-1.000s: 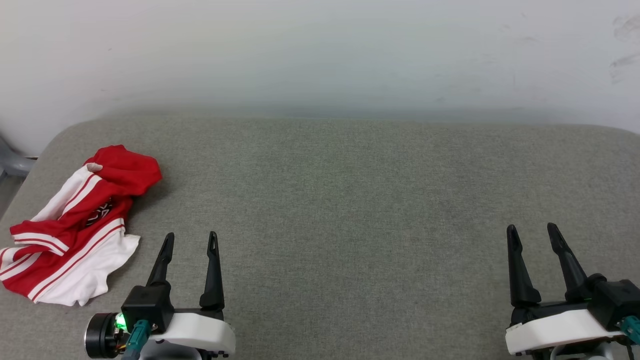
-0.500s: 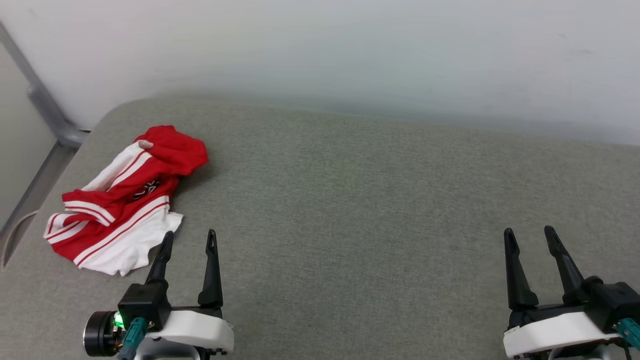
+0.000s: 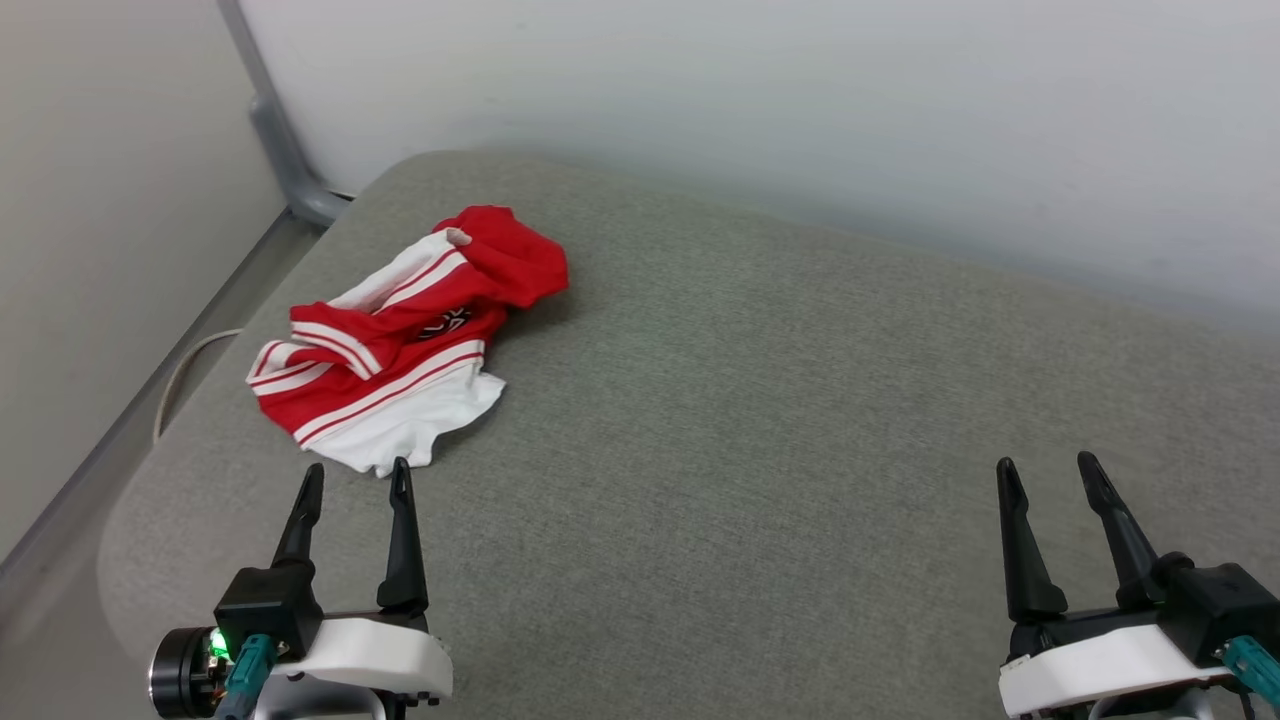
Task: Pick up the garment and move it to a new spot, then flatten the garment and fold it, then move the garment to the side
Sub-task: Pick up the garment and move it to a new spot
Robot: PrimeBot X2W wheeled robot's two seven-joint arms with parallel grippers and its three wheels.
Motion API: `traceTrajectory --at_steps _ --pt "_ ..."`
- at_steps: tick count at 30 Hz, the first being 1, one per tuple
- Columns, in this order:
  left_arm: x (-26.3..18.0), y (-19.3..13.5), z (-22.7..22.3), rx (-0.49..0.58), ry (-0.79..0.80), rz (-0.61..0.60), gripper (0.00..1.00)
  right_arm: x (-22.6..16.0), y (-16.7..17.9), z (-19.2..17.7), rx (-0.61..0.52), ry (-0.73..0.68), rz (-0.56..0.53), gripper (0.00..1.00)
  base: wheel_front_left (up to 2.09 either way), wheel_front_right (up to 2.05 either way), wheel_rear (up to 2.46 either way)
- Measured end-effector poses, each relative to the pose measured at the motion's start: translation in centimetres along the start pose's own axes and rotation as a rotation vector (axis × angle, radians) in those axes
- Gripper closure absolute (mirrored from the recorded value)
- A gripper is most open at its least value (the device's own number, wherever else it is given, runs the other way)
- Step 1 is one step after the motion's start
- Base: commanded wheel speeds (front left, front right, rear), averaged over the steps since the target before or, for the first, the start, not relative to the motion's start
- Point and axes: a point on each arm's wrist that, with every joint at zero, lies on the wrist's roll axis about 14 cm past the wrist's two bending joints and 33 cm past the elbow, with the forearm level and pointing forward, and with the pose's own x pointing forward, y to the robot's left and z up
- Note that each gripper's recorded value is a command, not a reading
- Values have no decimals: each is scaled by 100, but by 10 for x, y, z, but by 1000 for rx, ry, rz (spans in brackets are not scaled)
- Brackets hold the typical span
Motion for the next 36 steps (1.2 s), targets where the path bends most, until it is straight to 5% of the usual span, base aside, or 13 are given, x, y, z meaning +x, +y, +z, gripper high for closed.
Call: traceTrajectory --at_steps 12,22,36 --pt "-25 51 4 18 4 155 0 22 42 -11 28 19 127 0 0 0 0" --pt "-27 57 2 19 11 174 0 21 44 -12 24 21 135 0 0 0 0" --pt "86 72 69 67 -191 93 0 44 16 -22 -28 3 85 0 0 0 0"
